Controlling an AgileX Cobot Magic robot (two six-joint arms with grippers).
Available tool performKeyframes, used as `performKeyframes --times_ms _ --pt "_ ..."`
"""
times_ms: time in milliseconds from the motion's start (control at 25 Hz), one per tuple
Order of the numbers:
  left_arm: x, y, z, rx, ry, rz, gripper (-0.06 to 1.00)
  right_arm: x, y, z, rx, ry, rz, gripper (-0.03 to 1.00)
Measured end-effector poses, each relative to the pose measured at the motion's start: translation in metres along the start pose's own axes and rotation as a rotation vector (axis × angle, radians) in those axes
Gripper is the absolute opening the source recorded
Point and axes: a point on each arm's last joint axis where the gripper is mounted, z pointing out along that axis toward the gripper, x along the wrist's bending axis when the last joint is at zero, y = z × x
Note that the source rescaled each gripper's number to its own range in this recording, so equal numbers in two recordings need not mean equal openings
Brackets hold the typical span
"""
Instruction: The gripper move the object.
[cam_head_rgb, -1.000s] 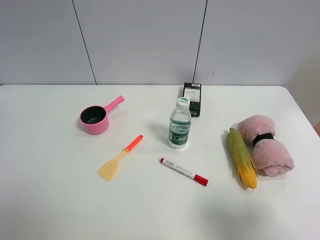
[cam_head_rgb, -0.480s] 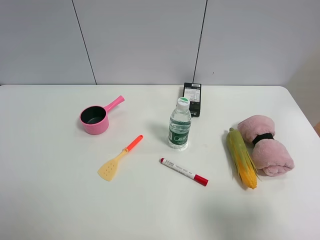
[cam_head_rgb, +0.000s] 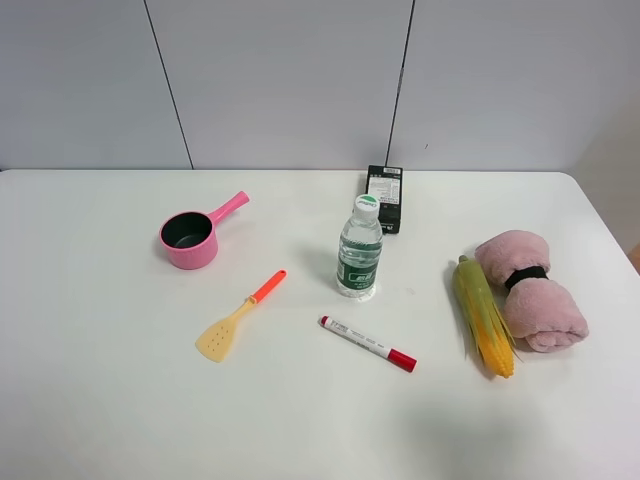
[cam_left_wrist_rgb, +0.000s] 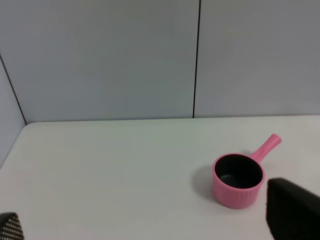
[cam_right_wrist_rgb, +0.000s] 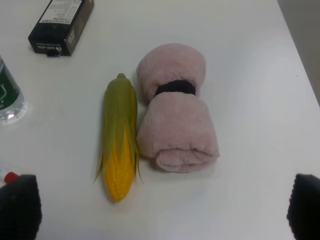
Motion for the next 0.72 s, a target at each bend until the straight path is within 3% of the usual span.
performKeyframes --times_ms 360,720 --pt "0.002 -0.034 -0.003 0.087 0.009 0.038 0.94 0.0 0.0 0.0 0.0 0.0 0.0 1.0" --pt "0.001 -0.044 -0.009 0.116 -0.014 0.053 0.94 0.0 0.0 0.0 0.0 0.0 0.0 1.0"
